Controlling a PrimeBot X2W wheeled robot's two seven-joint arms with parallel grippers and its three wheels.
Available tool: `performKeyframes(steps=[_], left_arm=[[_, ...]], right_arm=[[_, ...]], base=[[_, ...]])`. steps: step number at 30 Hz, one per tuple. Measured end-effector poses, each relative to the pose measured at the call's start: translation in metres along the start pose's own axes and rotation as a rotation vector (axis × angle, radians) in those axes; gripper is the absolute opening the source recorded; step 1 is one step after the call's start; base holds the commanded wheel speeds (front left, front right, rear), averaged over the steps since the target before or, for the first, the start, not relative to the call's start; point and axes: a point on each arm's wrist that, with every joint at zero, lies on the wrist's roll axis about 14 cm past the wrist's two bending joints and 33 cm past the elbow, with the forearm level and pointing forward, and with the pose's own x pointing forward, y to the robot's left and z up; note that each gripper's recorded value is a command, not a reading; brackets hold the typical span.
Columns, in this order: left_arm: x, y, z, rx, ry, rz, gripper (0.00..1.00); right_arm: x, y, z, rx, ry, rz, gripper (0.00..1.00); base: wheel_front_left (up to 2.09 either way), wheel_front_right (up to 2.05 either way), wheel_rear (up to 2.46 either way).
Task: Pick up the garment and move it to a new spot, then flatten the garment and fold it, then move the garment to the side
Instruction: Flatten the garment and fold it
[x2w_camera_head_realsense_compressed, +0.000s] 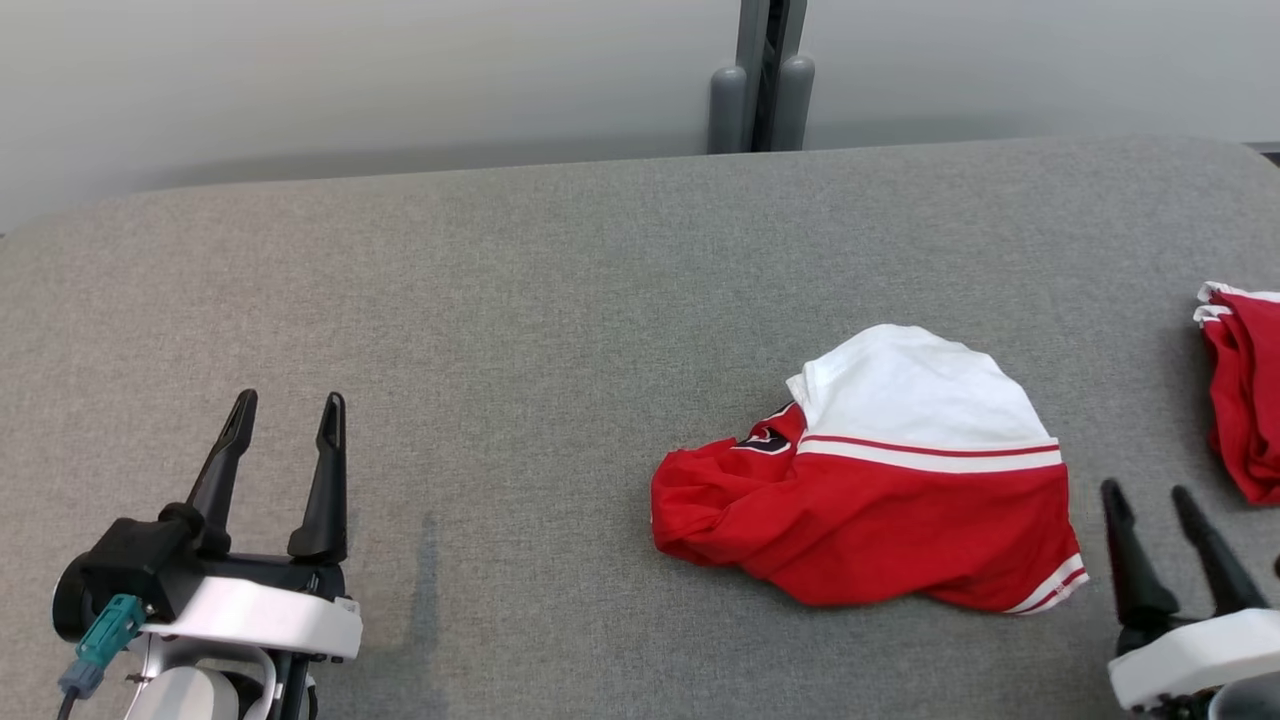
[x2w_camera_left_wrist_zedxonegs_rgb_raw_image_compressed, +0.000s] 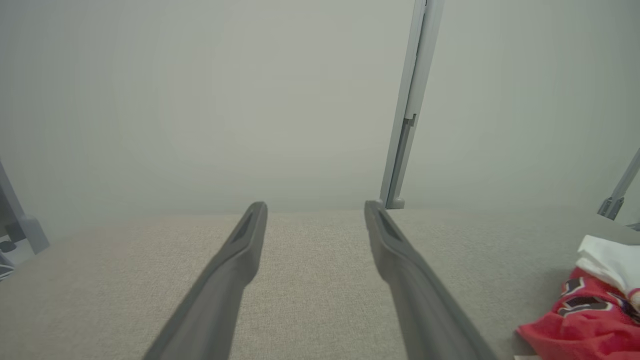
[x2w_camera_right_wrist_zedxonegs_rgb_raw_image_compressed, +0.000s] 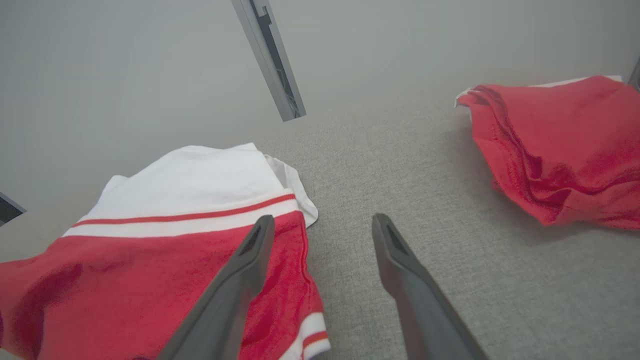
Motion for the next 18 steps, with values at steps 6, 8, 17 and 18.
performKeyframes(steps=[6, 8, 17, 18], left_arm=[[-0.004, 0.002, 0.007, 0.006, -0.016, 0.013, 1.0], [-0.008, 0.002, 0.009, 0.008, -0.019, 0.016, 1.0], [-0.027, 0.007, 0.017, 0.02, -0.023, 0.044, 1.0], [-0.028, 0.007, 0.018, 0.021, -0.027, 0.047, 1.0]], right_arm=[[0.002, 0.007, 0.047, -0.102, -0.151, 0.003, 1.0], [0.001, 0.016, 0.063, -0.141, -0.198, 0.016, 1.0], [-0.014, 0.075, 0.085, -0.22, -0.235, 0.145, 1.0], [-0.016, 0.079, 0.085, -0.219, -0.233, 0.153, 1.0]], base=[[0.0, 0.0, 0.0], [0.0, 0.0, 0.0], [0.0, 0.0, 0.0], [0.0, 0.0, 0.0]])
